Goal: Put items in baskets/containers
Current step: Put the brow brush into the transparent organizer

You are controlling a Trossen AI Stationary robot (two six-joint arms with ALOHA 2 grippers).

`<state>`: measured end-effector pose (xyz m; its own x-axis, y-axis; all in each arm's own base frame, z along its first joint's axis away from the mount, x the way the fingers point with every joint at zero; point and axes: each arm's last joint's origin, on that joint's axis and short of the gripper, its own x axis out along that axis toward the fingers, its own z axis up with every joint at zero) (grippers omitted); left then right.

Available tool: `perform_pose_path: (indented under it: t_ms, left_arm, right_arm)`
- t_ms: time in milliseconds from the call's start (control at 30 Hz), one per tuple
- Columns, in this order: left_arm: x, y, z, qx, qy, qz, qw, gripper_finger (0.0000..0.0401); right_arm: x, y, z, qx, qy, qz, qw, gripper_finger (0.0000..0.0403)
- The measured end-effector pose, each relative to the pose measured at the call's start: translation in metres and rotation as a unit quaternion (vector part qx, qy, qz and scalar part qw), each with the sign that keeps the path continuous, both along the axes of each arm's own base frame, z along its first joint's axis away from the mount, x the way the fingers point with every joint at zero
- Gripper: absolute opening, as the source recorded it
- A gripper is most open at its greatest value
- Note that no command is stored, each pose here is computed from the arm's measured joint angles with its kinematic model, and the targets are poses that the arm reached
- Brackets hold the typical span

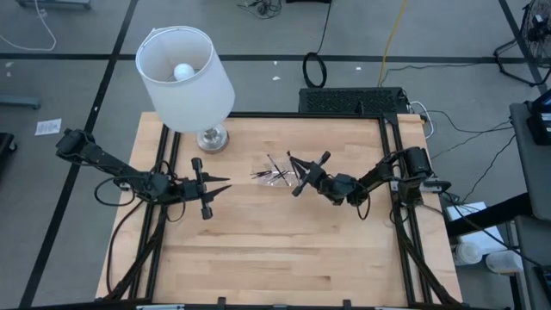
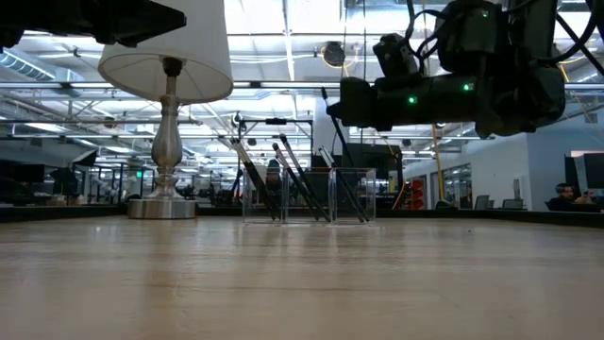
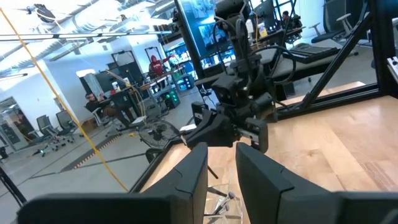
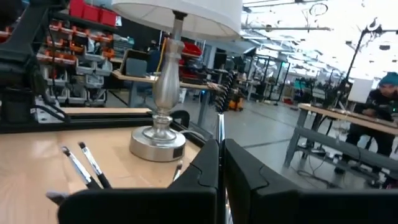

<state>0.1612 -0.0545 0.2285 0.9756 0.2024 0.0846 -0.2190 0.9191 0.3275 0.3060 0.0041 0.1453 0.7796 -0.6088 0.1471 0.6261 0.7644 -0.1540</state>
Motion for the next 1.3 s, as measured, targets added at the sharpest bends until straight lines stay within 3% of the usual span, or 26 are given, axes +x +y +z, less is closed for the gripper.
perform_pose_path:
  t_ms: [433, 1300]
  left_arm:
    - [0.0, 0.0, 0.0, 0.0, -0.002, 0.0, 1.0, 0.0093]
    - [0.0, 0.0, 0.001, 0.008, -0.002, 0.001, 1.0, 0.0093]
  right_arm:
    - [-0.001, -0.011, -0.013, 0.061, 0.016, -0.01, 0.998, 0.0]
    - [-0.001, -0.013, -0.03, 0.102, 0.059, -0.015, 0.993, 0.0]
